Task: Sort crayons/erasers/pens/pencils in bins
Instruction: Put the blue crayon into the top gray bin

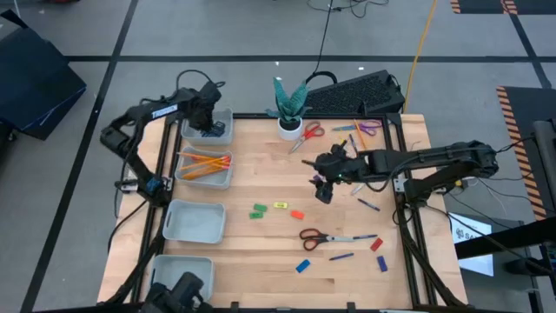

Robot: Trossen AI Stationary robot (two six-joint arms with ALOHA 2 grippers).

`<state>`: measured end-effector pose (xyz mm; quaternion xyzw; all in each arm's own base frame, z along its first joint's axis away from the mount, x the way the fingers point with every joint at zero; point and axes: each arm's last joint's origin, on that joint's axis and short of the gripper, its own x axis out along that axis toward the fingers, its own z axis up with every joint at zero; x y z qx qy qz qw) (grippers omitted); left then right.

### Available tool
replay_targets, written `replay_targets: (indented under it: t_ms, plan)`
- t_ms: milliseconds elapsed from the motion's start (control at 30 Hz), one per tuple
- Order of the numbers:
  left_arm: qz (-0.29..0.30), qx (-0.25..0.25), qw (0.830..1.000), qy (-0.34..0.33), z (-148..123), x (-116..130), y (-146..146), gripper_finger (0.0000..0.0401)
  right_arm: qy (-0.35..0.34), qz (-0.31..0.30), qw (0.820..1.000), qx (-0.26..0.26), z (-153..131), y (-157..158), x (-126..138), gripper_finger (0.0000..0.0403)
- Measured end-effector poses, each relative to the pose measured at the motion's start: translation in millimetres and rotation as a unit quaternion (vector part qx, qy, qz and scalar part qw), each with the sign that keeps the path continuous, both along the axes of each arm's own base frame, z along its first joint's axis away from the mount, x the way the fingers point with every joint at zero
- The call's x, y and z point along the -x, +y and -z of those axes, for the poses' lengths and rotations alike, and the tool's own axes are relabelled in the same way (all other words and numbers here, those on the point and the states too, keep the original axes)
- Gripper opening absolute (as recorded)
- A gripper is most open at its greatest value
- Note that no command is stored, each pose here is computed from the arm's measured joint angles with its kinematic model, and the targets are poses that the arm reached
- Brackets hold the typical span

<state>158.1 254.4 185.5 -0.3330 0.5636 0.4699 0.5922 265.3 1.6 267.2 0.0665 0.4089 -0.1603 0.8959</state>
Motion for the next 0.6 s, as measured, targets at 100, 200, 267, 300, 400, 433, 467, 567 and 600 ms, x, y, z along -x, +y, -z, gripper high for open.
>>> replay_targets:
  t_ms: [100,200,267,300,400,433,467,567,600]
  plan:
    - [0.000,0.012,1.000,0.009,8,-1,2,0.0077,0.061,-0.010,0.998,-0.016,8,5,8,0.0251]
    - [0.007,0.014,1.000,0.010,9,-1,2,0.0122,0.122,-0.008,0.991,-0.045,19,11,18,0.0251]
    - [0.011,0.016,1.000,0.004,7,-1,1,0.0156,0.166,0.014,0.984,-0.065,30,16,27,0.0251]
    - [0.014,0.016,1.000,0.000,4,0,0,0.0173,0.187,0.027,0.979,-0.079,36,19,32,0.0251]
    - [0.054,0.021,0.997,-0.052,-10,-2,-6,0.0215,0.224,0.091,0.964,-0.116,48,26,45,0.0251]
    - [0.068,0.021,0.995,-0.074,-16,-3,-9,0.0226,0.236,0.123,0.956,-0.125,52,28,50,0.0251]
    - [0.082,0.014,0.992,-0.096,-24,-5,-13,0.0236,0.254,0.154,0.946,-0.130,57,28,56,0.0251]
    - [0.120,-0.021,0.980,-0.159,-48,-10,-23,0.0253,0.304,0.201,0.918,-0.155,71,26,70,0.0251]
    - [0.134,-0.038,0.974,-0.179,-56,-12,-27,0.0255,0.313,0.209,0.912,-0.164,75,25,73,0.0251]
